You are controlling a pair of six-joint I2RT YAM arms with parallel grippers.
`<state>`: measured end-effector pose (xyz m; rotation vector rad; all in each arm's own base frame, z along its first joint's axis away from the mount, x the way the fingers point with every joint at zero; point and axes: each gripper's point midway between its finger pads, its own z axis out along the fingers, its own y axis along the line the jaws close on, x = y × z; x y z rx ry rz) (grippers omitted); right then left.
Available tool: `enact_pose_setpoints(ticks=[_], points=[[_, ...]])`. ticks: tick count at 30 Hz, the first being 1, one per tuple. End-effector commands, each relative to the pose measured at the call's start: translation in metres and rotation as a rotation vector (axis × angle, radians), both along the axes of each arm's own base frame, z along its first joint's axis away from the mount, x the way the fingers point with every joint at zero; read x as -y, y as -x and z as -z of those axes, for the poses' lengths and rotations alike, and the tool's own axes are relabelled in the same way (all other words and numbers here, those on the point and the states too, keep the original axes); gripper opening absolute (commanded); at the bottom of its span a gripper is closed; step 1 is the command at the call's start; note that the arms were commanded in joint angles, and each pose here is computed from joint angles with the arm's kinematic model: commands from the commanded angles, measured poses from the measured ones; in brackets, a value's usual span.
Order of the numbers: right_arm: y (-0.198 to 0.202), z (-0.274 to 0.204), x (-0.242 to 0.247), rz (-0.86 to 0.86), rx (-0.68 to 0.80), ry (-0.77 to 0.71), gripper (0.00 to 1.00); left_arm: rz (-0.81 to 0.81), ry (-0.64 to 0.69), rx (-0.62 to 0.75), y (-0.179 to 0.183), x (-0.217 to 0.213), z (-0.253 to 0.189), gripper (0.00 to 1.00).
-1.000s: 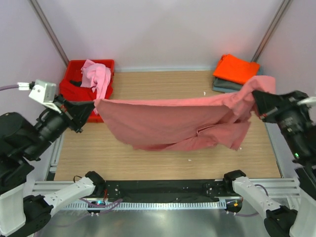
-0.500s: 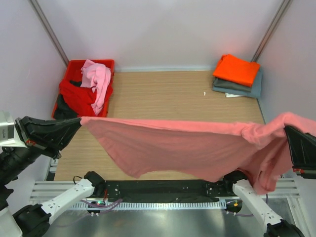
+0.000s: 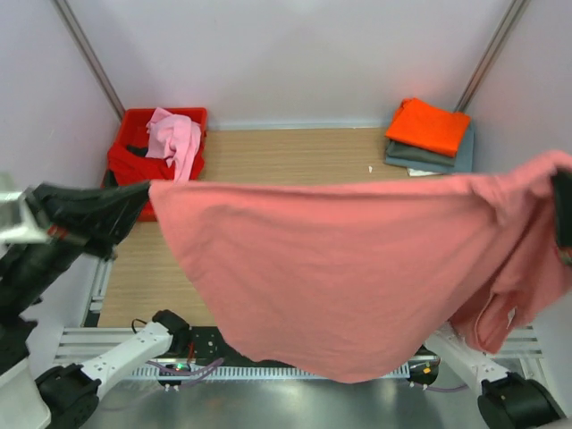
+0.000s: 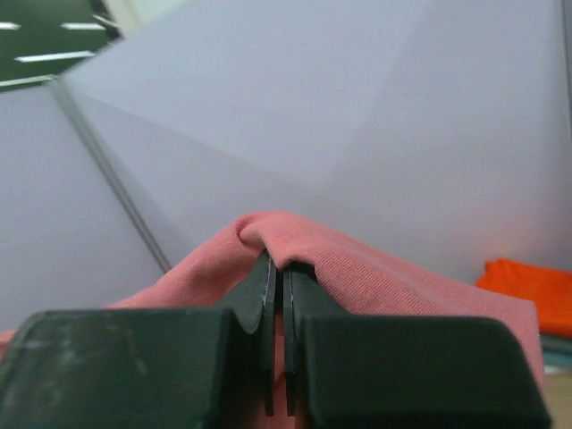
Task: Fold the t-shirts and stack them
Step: Flatten the tshirt out
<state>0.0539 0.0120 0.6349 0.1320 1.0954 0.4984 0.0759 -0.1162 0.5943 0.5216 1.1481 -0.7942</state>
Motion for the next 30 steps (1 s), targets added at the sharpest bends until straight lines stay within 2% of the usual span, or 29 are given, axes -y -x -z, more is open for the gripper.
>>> enact_pose_setpoints(ticks=[1,2,3,4,6,7,8,9,10,11,12,14,16,17,18,22,23,25,26,28,30], points=[[-0.171,0.106,-0.01,0.202,-0.559,0.007,0.06,-0.385,-0.112,-0.388,-0.132,0.004,0.07,0.0],[-0.2,0.139,-0.015,0.229,-0.683,0.038,0.06,-0.491,-0.131,-0.432,-0.152,-0.005,0.074,0.0],[-0.245,0.181,-0.023,0.276,-0.84,0.065,0.06,-0.529,-0.169,-0.485,-0.168,-0.002,0.089,0.0],[-0.267,0.21,-0.023,0.319,-0.931,0.1,0.06,-0.564,-0.254,-0.571,-0.201,0.012,0.121,0.0],[-0.306,0.265,-0.023,0.333,-1.074,0.103,0.07,-0.615,-0.33,-0.679,-0.236,0.015,0.161,0.0],[-0.345,0.295,-0.032,0.309,-1.114,0.094,0.16,-0.686,-0.342,-0.765,-0.261,-0.002,0.187,0.0],[-0.359,0.32,-0.042,0.233,-1.169,0.083,0.31,-0.696,-0.393,-0.887,-0.293,0.0,0.232,0.0],[-0.376,0.337,-0.046,0.211,-1.212,0.083,0.64,-0.716,-0.403,-0.974,-0.312,-0.007,0.26,0.12],[-0.392,0.382,-0.046,0.224,-1.343,0.133,0.99,-0.76,-0.386,-1.112,-0.323,-0.028,0.29,0.26],[-0.409,0.365,-0.045,0.241,-1.308,0.136,1.0,-0.737,-0.409,-1.221,-0.347,-0.025,0.322,0.36],[-0.416,0.367,-0.044,0.251,-1.322,0.145,1.0,-0.725,-0.411,-1.263,-0.352,-0.025,0.331,0.59],[-0.424,0.359,-0.046,0.245,-1.306,0.152,1.0,-0.729,-0.443,-1.251,-0.358,-0.017,0.339,0.7],[-0.427,0.342,-0.047,0.234,-1.243,0.141,1.0,-0.729,-0.415,-1.145,-0.357,-0.006,0.315,0.84],[-0.417,0.336,-0.046,0.229,-1.23,0.14,1.0,-0.72,-0.414,-1.15,-0.351,-0.002,0.321,0.89],[-0.413,0.332,-0.047,0.217,-1.215,0.134,1.0,-0.713,-0.377,-1.1,-0.342,0.0,0.301,0.97],[-0.388,0.326,-0.05,0.177,-1.168,0.112,1.0,-0.631,-0.34,-1.025,-0.313,0.039,0.287,0.97],[-0.377,0.347,-0.049,0.174,-1.214,0.125,1.0,-0.606,-0.365,-1.058,-0.302,0.047,0.308,0.97],[-0.359,0.34,-0.047,0.167,-1.166,0.11,1.0,-0.55,-0.371,-1.07,-0.28,0.068,0.33,0.96],[-0.346,0.37,-0.047,0.157,-1.232,0.124,1.0,-0.512,-0.336,-1.106,-0.271,0.08,0.34,0.95],[-0.332,0.377,-0.048,0.142,-1.22,0.122,1.0,-0.424,-0.312,-1.117,-0.255,0.109,0.37,0.95],[-0.317,0.41,-0.043,0.154,-1.285,0.145,1.0,-0.375,-0.281,-1.145,-0.245,0.133,0.391,0.95]])
